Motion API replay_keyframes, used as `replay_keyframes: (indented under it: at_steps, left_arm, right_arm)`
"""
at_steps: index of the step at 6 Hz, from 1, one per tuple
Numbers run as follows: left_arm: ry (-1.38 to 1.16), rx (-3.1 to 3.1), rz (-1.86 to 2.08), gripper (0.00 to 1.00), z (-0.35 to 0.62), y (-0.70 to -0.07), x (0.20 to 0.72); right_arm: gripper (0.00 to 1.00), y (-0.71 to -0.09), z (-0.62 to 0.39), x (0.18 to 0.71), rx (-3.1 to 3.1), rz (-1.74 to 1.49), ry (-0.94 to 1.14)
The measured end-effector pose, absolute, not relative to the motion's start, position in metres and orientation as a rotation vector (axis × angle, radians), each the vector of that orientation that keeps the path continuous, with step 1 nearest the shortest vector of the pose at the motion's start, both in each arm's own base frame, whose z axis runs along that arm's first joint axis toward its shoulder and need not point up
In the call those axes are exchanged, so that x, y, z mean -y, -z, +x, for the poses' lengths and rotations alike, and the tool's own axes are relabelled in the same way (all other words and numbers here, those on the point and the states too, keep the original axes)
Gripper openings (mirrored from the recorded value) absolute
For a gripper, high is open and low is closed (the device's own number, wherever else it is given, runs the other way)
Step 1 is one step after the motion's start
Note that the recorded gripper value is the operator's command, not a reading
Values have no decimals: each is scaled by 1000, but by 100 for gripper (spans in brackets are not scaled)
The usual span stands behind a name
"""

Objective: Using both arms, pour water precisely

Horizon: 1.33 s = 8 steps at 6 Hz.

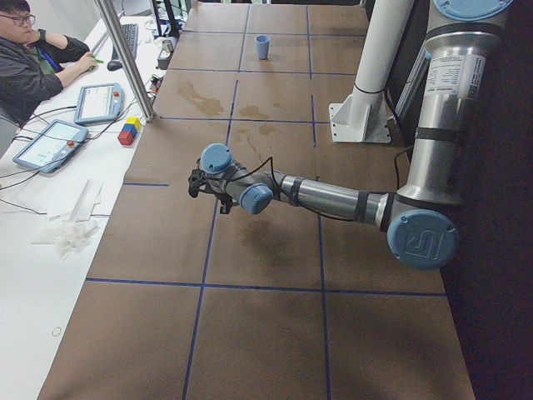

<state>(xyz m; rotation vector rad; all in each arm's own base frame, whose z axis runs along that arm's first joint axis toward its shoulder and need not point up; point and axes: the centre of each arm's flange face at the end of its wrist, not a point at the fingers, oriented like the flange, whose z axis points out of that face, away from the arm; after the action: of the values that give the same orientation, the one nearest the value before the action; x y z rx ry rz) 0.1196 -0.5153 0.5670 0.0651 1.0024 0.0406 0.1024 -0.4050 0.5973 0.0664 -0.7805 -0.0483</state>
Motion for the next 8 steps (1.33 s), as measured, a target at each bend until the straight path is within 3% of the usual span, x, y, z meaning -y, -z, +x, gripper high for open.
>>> replay_keyframes:
  at_steps: [4, 8]
  left_arm:
    - [10, -1013, 72, 0, 113, -632, 508]
    - [11, -1030, 41, 2, 144, -646, 501]
  right_arm:
    - [100, -597, 102, 405, 780, 67, 49]
    - [100, -598, 102, 405, 780, 66, 50]
